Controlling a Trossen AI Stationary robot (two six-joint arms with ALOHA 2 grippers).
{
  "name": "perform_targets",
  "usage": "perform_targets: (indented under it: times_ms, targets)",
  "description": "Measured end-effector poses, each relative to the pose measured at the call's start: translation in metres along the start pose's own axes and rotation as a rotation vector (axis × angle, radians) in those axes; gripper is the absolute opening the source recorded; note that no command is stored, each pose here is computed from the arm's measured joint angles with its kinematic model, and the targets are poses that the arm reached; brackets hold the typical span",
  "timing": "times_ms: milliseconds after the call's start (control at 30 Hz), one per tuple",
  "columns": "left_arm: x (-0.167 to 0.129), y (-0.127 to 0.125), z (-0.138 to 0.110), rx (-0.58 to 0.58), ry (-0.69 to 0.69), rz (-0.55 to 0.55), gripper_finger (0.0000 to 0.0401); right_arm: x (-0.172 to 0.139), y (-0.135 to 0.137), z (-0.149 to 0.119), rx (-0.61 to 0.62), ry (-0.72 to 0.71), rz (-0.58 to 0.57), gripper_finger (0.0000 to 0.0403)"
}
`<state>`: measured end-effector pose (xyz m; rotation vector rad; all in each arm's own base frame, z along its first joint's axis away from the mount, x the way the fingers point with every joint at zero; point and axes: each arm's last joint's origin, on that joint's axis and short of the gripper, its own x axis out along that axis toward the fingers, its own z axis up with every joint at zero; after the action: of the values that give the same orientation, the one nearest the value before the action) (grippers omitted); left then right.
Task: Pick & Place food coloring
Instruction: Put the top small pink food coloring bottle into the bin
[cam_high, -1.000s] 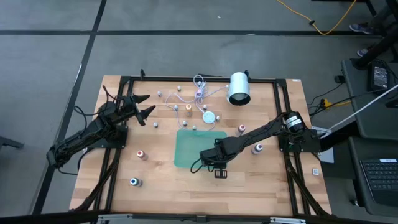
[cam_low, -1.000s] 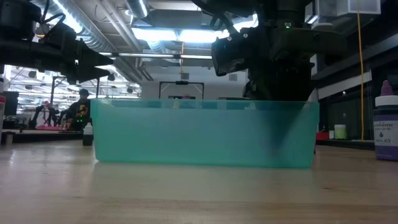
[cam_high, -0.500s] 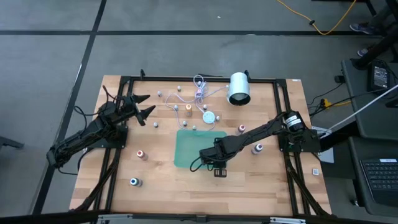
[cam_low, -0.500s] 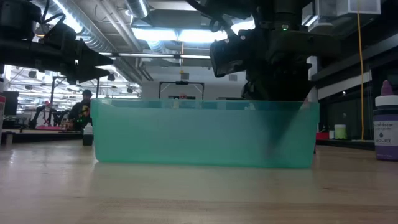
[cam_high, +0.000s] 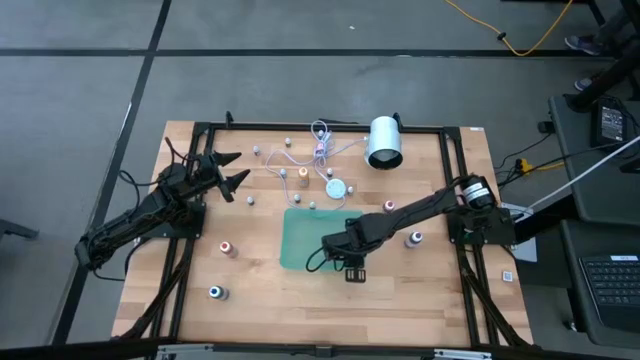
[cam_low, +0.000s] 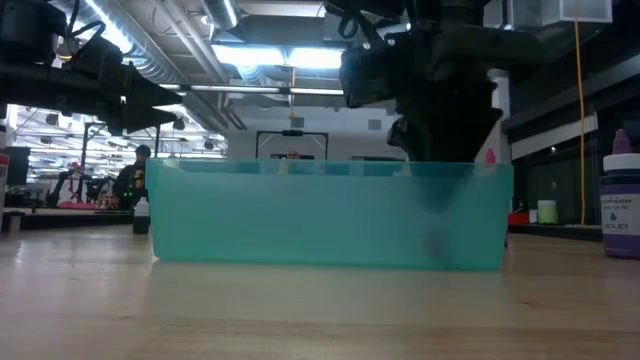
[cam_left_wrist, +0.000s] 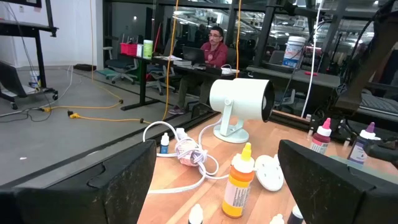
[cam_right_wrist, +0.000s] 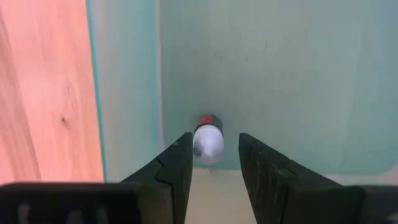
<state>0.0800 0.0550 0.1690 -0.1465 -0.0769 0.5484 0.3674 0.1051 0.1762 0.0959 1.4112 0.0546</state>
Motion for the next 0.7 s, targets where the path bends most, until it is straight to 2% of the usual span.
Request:
perform_targets:
  times_ms: [133, 267, 500, 700]
  targets:
    - [0.0, 0.0, 0.0, 0.0, -0.001, 0.0, 0.0333, -0.009, -0.003, -0.001, 0.009, -0.006, -0.003, 0.0154]
    - [0.0, 0.0, 0.0, 0.0, -0.001, 0.0, 0.0333, -0.02, -0.012, -0.004, 0.029, 0.006, -0.058, 0.0192]
    - [0.0, 0.0, 0.0, 0.0, -0.001, 0.0, 0.0333, -0.055, -0.024, -0.004, 0.034, -0.058, -0.053, 0.0255]
    - [0.0, 0.0, 0.0, 0.0, -0.001, 0.0, 0.0333, -0.092, -0.04, 0.003, 0.063, -0.089, -0.058, 0.0284]
